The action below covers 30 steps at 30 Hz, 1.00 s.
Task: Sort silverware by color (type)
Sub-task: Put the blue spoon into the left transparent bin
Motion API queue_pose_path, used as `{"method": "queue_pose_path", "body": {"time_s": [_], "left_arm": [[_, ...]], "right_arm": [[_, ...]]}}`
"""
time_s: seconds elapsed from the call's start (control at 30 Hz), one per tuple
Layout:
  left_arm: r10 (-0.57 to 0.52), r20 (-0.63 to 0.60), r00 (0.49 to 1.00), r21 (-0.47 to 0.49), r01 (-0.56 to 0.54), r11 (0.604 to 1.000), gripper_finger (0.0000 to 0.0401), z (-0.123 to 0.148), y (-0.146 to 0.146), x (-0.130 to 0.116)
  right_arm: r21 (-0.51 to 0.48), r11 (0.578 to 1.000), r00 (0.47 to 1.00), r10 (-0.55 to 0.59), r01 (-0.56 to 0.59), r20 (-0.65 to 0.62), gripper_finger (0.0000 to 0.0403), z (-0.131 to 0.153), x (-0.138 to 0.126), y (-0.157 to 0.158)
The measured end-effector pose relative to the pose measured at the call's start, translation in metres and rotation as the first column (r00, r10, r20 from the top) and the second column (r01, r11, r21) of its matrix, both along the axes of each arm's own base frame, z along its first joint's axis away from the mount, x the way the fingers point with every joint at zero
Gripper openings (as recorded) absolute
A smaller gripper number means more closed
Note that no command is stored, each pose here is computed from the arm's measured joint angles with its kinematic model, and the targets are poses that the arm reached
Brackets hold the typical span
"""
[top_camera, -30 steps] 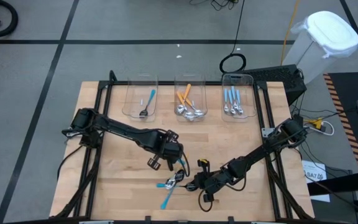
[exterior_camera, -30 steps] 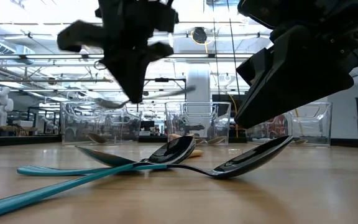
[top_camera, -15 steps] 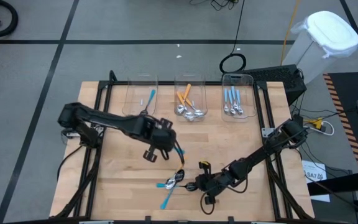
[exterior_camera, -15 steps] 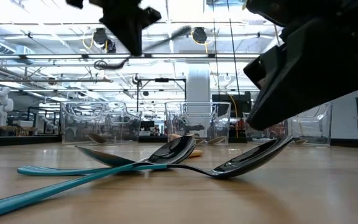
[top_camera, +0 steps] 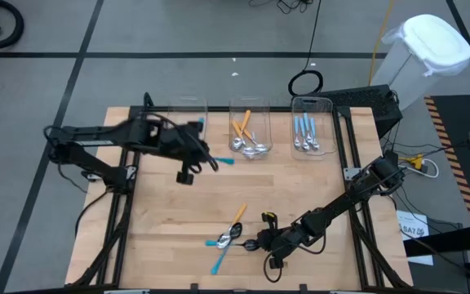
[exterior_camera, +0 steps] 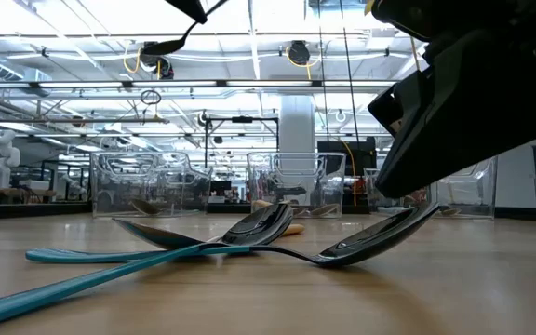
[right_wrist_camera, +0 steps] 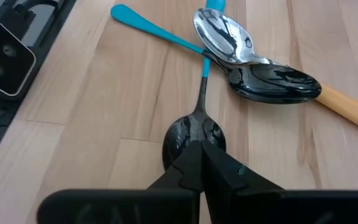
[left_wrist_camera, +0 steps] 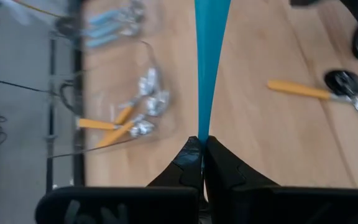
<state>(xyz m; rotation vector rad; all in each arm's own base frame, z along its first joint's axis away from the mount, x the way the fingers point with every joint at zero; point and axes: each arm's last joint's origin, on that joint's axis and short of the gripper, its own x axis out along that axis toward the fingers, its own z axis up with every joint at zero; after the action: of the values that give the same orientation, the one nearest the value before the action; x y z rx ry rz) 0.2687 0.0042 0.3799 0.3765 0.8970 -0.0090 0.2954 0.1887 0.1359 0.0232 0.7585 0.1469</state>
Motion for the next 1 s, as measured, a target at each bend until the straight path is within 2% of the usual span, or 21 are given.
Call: {"method": "queue_pose_path", "body": {"time_s": [0.27, 0.4, 0.57, 0.8, 1.0], "left_arm": [[0.187, 0.179, 0.966, -0.045, -0.182, 0.982, 0.0003, 0.028, 0.035, -0.026], [0.301, 0.228, 0.926, -0.073, -0.292, 0.954, 0.0003, 0.034, 0.049, -0.032], [0.428, 0.23, 0.874, -0.088, -0.419, 0.904, 0.0003, 0.031, 0.065, -0.036], [0.541, 0.236, 0.807, -0.131, -0.525, 0.841, 0.0003, 0.003, 0.08, -0.037], [0.678, 0.255, 0.689, -0.137, -0.669, 0.731, 0.0003, -0.031, 0.094, -0.041]], "right_arm": [[-0.013, 1.0, 1.0, 0.0, 0.0, -0.019, 0.0004, -0.002, -0.001, -0.001], [-0.023, 1.0, 1.0, 0.003, -0.004, -0.029, 0.0004, -0.002, -0.002, -0.001], [-0.04, 0.999, 0.999, 0.019, -0.02, -0.028, 0.0004, -0.003, -0.002, -0.001], [-0.083, 0.995, 0.998, 0.055, -0.057, -0.021, 0.0004, -0.002, -0.002, -0.002], [-0.157, 0.984, 0.996, 0.088, -0.087, -0.004, 0.0004, -0.002, 0.0, -0.004]]}}
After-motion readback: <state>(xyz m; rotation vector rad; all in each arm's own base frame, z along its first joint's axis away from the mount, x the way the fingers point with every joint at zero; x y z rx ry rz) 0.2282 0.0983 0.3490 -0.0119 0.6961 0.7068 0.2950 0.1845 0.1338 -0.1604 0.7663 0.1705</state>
